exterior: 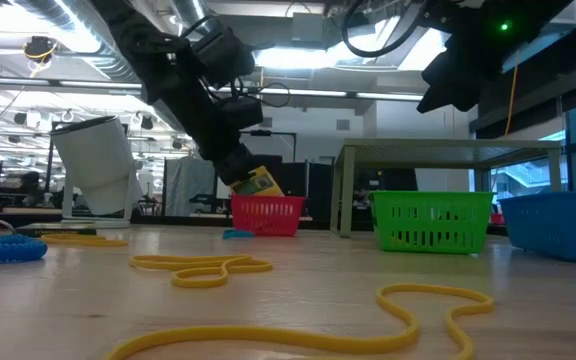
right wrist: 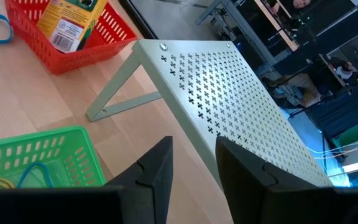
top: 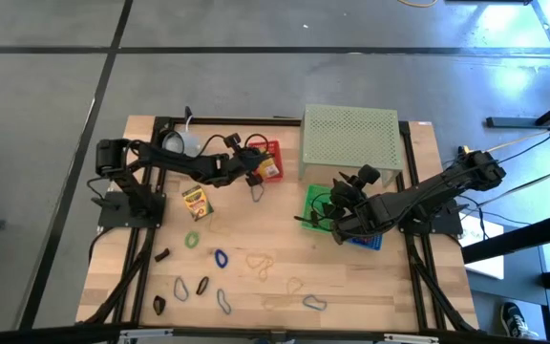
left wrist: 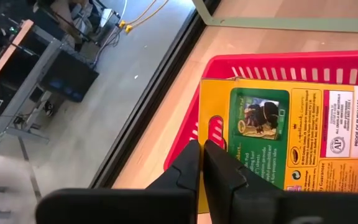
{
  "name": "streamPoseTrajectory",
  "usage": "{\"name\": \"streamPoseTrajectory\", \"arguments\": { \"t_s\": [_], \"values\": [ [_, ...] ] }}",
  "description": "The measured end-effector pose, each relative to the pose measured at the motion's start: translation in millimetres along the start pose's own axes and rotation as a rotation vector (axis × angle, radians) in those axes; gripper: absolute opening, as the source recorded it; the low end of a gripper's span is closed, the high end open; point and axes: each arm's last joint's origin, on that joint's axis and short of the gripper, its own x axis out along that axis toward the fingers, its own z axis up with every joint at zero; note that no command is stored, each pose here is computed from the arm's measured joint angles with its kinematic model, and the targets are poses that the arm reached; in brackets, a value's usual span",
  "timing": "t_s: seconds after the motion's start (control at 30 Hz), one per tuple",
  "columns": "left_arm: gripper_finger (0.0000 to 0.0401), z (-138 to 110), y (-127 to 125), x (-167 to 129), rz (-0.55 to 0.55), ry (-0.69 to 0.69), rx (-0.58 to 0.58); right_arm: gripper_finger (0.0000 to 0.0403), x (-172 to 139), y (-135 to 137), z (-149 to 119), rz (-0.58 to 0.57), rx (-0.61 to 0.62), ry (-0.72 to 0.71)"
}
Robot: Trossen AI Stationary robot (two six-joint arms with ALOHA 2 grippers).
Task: Pick & Place Office Desk Supplies
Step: Put the yellow crayon box into the red bin
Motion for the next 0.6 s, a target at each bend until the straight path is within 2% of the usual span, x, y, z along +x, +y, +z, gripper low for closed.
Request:
{"name": "streamPoseTrajectory", "arguments": {
  "t_s": [0.4, 0.6],
  "values": [
    [0.0068, 1.7, 0.4, -0.5, 0.0, -0.003, 0.008, 0.0123, 0.0, 0.0, 0.0, 0.0, 0.002, 0.0],
    [0.0092, 26.9, 1.8, -7.9, -0.002, -0.068, 0.032, 0.0123, 0.0, 0.0, 0.0, 0.0, 0.002, 0.0]
  ]
}}
